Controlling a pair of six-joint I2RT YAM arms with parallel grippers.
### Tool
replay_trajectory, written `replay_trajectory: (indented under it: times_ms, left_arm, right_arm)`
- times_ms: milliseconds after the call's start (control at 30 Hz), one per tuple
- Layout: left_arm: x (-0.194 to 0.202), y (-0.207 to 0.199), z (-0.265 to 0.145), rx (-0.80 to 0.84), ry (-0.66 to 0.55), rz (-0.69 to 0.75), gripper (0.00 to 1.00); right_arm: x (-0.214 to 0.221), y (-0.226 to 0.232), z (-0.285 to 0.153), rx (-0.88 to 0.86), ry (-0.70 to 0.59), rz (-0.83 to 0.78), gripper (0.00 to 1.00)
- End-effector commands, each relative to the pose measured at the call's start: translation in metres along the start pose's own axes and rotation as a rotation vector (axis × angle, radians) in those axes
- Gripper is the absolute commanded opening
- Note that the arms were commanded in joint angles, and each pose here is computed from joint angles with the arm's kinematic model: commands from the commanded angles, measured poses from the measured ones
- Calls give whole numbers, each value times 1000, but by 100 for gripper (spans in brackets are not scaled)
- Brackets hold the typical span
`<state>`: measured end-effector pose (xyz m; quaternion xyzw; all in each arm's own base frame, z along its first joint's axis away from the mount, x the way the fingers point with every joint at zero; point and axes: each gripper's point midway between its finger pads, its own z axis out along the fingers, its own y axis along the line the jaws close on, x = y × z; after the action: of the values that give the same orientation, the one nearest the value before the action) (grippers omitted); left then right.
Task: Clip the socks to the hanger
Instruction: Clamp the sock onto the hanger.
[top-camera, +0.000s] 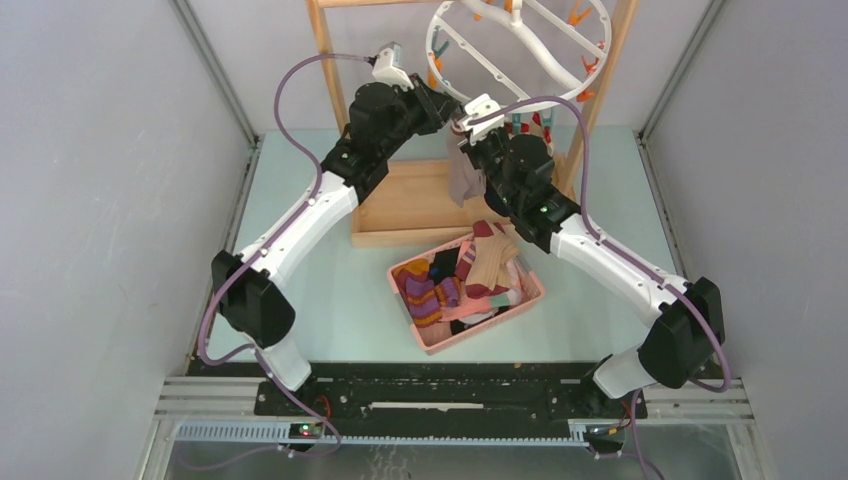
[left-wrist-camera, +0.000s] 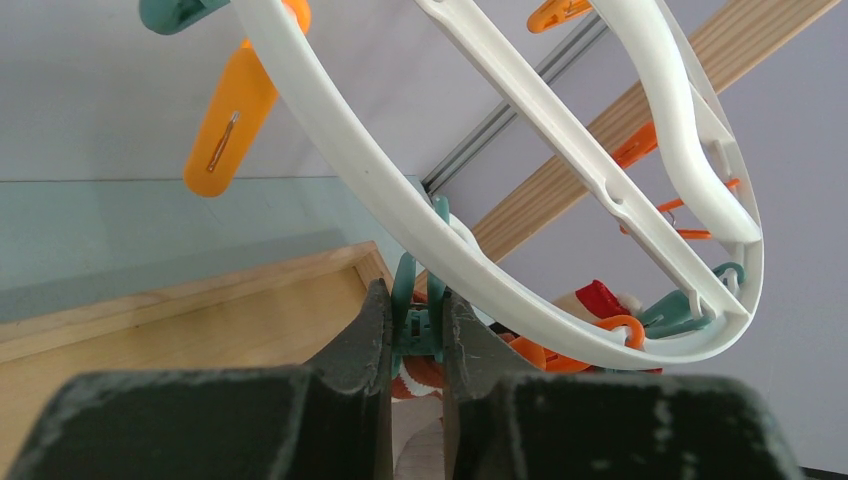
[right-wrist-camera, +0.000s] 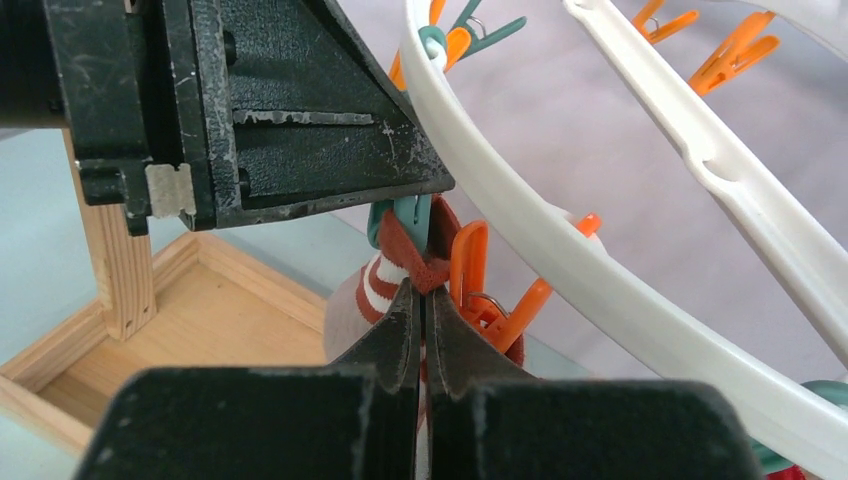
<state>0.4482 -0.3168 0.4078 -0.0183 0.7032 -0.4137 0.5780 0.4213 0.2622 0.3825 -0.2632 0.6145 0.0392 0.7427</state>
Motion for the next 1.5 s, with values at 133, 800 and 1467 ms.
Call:
replay_trajectory:
  times_ms: [133, 800, 1467]
  left_arm:
    - [-51, -29, -16, 54, -113, -11, 0]
    - [-51, -28, -15, 47, -115, -3, 0]
    - [-49, -33, -18, 66, -101, -40, 0]
  right_arm:
    - [-14, -7, 1, 72, -48, 12, 0]
    - [18, 6, -19, -32, 52, -44, 0]
    - [-8, -8, 4, -30, -85, -14, 0]
